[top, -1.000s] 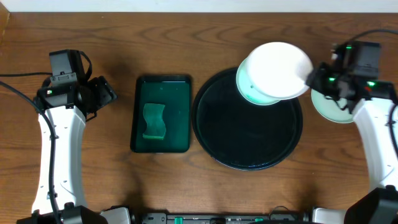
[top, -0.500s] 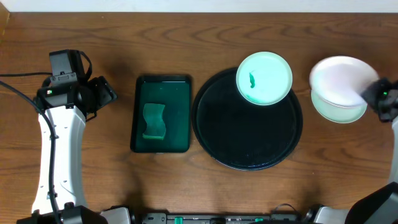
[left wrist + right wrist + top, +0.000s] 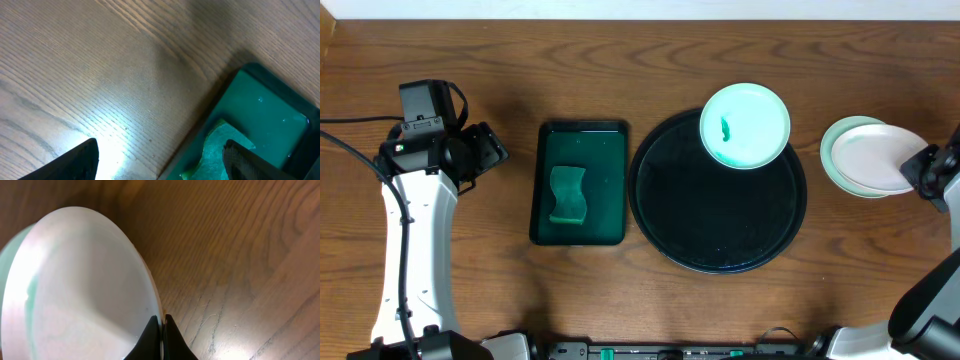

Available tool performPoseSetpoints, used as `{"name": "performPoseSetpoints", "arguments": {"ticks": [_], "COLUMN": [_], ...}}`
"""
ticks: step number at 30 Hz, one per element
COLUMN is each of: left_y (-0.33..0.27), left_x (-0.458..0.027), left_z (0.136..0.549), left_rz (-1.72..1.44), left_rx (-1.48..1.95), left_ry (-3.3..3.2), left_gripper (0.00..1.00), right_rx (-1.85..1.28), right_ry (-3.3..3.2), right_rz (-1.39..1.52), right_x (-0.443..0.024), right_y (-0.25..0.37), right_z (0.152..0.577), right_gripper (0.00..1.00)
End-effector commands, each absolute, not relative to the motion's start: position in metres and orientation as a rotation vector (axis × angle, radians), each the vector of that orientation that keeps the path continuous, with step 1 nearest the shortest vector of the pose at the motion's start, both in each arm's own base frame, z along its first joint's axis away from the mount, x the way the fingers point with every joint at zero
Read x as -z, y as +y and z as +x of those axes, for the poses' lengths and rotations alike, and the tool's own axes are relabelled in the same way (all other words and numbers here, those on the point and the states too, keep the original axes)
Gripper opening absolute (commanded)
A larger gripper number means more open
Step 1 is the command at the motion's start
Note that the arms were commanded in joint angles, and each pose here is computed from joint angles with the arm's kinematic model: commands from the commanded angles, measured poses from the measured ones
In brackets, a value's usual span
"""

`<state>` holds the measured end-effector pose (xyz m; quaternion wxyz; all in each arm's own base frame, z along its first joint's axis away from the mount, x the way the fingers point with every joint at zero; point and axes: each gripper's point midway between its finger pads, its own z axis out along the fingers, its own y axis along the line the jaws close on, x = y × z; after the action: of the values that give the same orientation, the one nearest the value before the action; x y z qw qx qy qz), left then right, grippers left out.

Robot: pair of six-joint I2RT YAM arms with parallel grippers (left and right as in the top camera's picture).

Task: Clean dirty plates on tray and stack at the side
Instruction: 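Lower the white plate onto the right plate and open right gripper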

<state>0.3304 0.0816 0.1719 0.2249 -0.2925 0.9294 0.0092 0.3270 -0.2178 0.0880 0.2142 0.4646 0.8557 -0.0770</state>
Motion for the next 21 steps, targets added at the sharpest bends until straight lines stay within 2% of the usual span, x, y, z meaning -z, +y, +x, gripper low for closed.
{"name": "performPoseSetpoints", "arguments": {"ticks": [1,2,3,7,10,15,21], "left_y": [0.084,0.084,0.084,0.084,0.084,0.084,0.084], "left_x": [-0.176,-0.176,-0.176,-0.176,-0.176,-0.176,-0.176], "left_z": [0.331,0.331,0.331,0.331,0.331,0.331,0.331], "left_rz": [-0.813,-0.813,-0.813,-0.813,-0.813,-0.813,-0.813], "left_rx": [-0.037,-0.037,-0.037,-0.037,-0.037,-0.037,-0.037], "left_ry": [2.553,2.553,2.553,2.553,2.553,2.553,2.553], "left_gripper": [0.79,0.79,0.8,0.8,0.79,0.79,0.8], "right_rx": [0.233,0.222,0.216,0.194,0.121,-0.013,-0.022], "right_ry": [2.379,2.38,2.382,2.389,2.426,2.486,2.541], "right_rz": [1.32,1.318,1.317,1.307,1.227,1.046,0.864], "right_x": [-0.077,-0.076,-0.075,-0.074,-0.074,-0.076,-0.077], "right_y": [-0.222,-0.222,-0.221,-0.218,-0.209,-0.185,-0.157], "right_z": [0.325,0.327,0.327,0.33,0.337,0.355,0.372], "right_gripper": [0.02,0.04,0.12,0.47,0.62,0.67,0.71]}}
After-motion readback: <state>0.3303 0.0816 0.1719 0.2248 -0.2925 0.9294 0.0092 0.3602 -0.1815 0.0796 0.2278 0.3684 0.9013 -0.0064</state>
